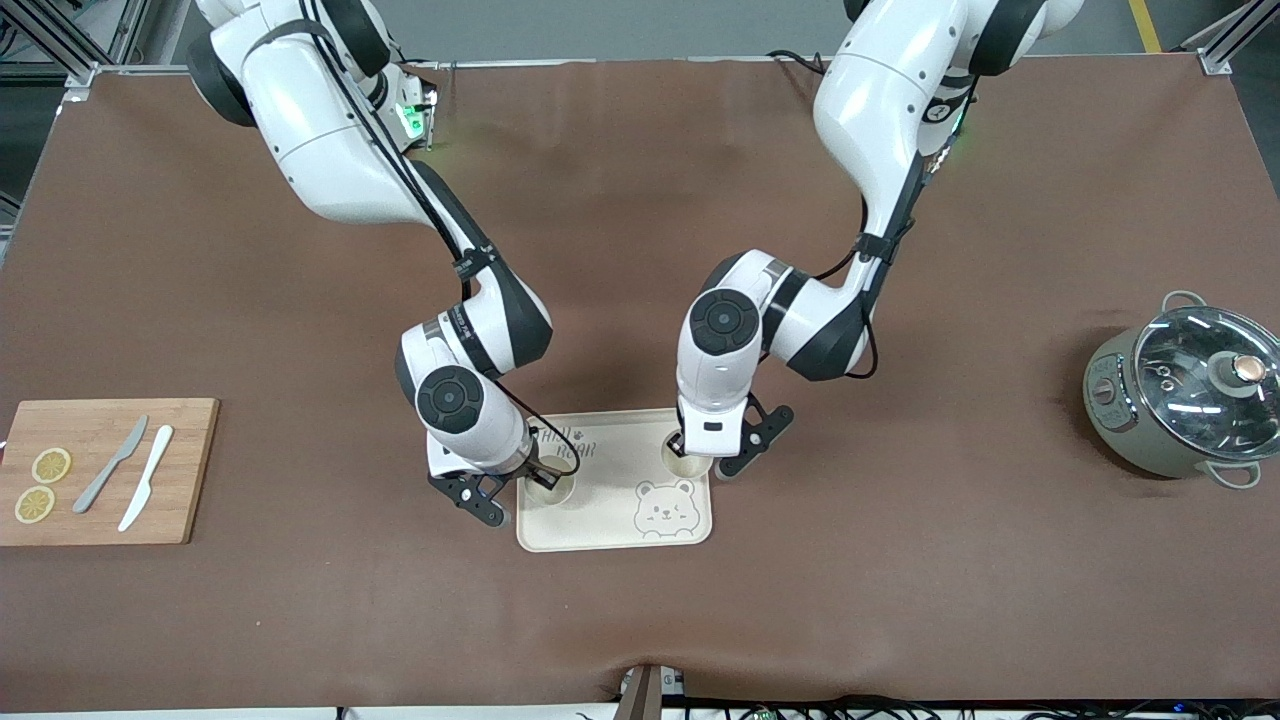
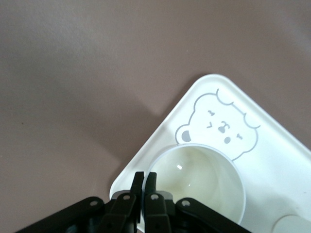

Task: Place white IKEA cup upright on tray with both arms

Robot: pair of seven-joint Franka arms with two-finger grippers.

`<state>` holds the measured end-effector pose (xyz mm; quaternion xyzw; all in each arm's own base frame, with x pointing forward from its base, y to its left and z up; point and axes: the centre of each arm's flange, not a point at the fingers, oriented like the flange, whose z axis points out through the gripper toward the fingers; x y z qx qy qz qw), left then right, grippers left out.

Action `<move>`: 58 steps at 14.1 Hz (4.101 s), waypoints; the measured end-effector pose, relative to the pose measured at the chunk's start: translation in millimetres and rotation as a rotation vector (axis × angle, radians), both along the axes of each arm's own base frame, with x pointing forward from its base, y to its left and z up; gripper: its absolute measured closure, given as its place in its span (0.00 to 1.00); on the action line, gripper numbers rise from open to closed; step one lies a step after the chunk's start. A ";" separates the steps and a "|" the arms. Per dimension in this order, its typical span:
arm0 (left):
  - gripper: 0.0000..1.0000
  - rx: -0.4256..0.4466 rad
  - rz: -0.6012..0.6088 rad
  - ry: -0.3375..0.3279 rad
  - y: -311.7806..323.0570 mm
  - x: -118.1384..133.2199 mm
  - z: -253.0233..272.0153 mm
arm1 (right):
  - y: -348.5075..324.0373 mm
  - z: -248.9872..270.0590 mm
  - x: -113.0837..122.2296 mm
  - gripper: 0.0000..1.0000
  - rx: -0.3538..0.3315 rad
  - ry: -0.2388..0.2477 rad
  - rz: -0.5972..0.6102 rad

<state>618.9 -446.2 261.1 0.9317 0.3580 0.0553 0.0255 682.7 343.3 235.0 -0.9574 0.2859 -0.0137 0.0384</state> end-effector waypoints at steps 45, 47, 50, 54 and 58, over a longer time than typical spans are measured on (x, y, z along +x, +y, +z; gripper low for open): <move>0.00 0.008 -0.561 0.134 364.2 25.5 284.1 | -386.2 407.3 -175.5 0.00 -0.052 0.034 0.508; 0.00 0.004 -0.614 0.143 387.9 19.3 293.2 | -386.2 406.8 -175.2 0.00 -0.052 0.035 0.508; 0.00 0.002 -0.657 0.138 415.6 12.5 307.3 | -386.3 406.2 -174.9 0.00 -0.052 0.036 0.508; 0.00 0.007 -0.682 0.117 421.2 7.1 321.4 | -386.4 405.8 -174.7 0.00 -0.052 0.037 0.508; 0.00 0.017 -0.683 0.093 421.3 6.5 334.0 | -386.6 405.7 -174.7 0.00 -0.052 0.038 0.508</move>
